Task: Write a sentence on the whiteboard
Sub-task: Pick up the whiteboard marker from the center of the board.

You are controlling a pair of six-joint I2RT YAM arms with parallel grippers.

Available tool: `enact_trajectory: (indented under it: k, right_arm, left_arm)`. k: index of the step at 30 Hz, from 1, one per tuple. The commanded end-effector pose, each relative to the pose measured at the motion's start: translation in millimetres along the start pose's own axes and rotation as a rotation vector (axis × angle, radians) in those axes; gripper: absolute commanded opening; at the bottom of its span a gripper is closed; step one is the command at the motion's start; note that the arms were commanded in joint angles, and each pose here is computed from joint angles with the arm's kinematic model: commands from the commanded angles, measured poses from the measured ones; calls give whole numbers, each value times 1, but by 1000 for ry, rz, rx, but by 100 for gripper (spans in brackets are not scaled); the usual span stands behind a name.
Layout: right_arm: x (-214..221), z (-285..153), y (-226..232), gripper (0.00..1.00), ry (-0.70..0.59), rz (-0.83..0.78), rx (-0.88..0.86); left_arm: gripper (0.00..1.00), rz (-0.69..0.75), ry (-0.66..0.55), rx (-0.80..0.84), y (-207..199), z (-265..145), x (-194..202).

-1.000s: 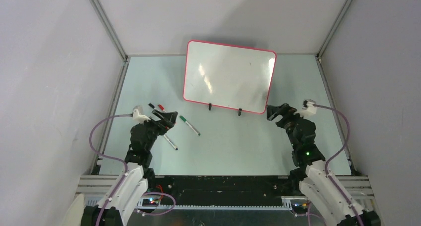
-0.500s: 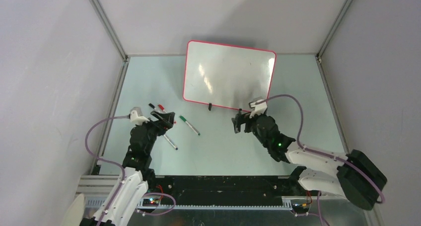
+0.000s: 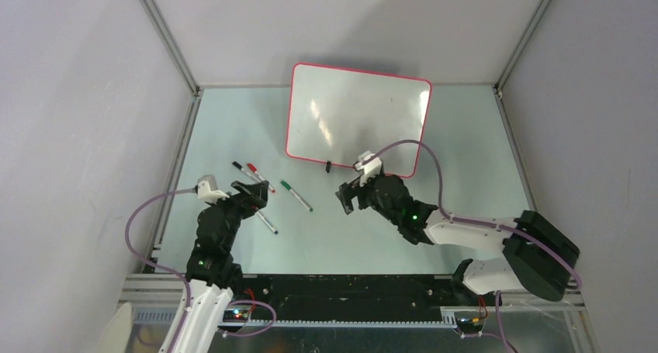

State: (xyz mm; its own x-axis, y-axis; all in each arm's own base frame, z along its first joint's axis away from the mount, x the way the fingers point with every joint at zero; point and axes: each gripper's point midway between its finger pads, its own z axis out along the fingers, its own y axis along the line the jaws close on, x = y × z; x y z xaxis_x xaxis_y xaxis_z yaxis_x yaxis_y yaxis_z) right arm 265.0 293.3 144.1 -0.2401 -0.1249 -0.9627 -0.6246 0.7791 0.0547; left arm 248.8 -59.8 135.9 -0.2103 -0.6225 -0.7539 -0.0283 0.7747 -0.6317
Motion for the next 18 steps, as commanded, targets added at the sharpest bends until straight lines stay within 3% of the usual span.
enact_trajectory:
  k: [1,9,18]
  right_arm:
    - [-8,22,27,92,6,19,-31]
    - [-4,43,48,92,25,-46,-14]
    - [22,68,87,77,175,-27,-131]
  left_arm:
    - [93,16,-40,21,-5,-5,-9]
    - [94,18,-38,49,-10,-5,-9]
    - [92,6,-28,52,-11,-3,-7]
